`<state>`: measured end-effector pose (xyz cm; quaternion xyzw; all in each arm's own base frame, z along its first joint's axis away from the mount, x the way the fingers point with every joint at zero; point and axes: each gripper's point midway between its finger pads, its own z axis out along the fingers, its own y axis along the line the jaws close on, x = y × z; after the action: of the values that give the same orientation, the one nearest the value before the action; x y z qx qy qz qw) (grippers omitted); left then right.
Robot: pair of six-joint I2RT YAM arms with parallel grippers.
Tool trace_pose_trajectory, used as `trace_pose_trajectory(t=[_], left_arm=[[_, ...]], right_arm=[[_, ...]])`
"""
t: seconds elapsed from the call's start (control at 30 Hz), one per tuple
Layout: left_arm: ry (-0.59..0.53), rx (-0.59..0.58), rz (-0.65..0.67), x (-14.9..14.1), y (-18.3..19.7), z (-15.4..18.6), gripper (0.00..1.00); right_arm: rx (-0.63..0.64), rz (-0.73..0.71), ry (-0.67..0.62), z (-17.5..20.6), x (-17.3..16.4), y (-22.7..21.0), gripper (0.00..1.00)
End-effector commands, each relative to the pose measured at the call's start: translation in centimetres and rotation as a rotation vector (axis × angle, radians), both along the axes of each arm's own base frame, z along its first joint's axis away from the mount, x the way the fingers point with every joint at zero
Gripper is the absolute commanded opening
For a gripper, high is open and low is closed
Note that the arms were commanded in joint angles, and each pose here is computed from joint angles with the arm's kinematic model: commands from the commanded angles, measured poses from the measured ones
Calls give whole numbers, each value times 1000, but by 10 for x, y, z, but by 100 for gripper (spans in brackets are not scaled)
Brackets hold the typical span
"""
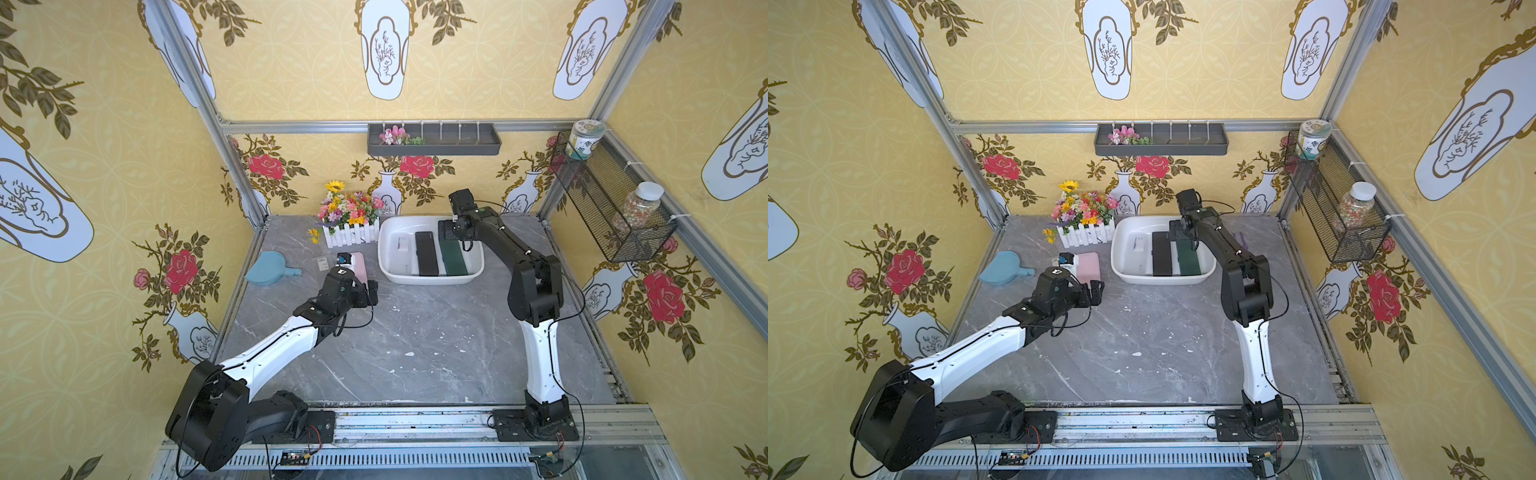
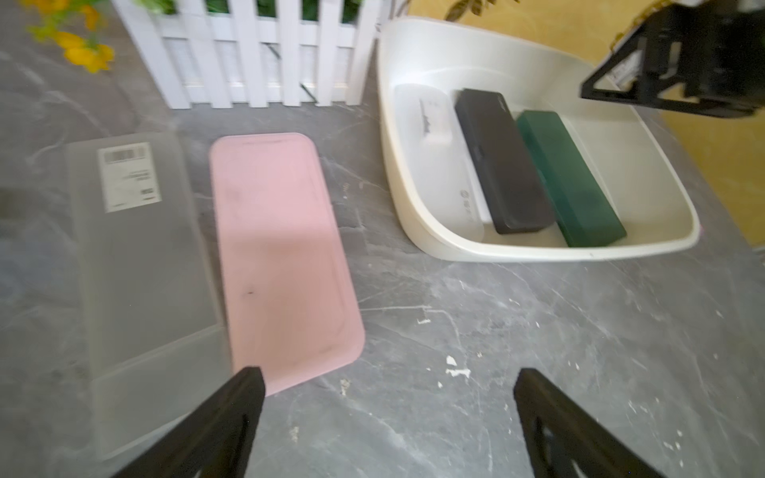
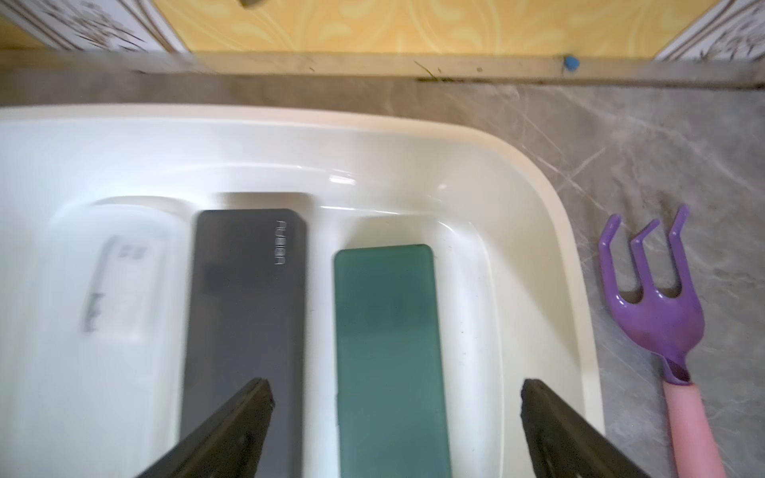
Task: Put the pencil case into the storage box
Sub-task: Place the pencil case at the storage box, then pick up the pencil case from the center of the board.
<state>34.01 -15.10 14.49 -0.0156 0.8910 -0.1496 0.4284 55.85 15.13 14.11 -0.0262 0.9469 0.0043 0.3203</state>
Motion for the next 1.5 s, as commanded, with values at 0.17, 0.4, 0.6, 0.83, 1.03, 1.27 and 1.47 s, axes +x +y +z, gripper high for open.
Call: trace_pose_trajectory(t=[0.17,0.4,0.6,0.83,1.03,1.27,1.47], left_arm=[[82,-57,318,6,66,-13,100],[178,-158,562,-5,113,-42,100],[157,-185,568,-4,120,-40,100],[110,-191,651,-14,149,-34,100],[138,-181,665,-25,151,-52,100],[146,-181,663,-22,150,-61,100],[141,-161,651,-2,149,-59,100]], right_arm=[[-7,207,8,17,-59,115,97],[73,259,35,6,-103,191,97],[114,323,66,-7,-127,250,97],[97,341,96,-30,-139,281,97],[94,329,113,-50,-146,291,97],[92,339,120,-77,-154,312,97],[82,318,102,-87,-151,313,97]])
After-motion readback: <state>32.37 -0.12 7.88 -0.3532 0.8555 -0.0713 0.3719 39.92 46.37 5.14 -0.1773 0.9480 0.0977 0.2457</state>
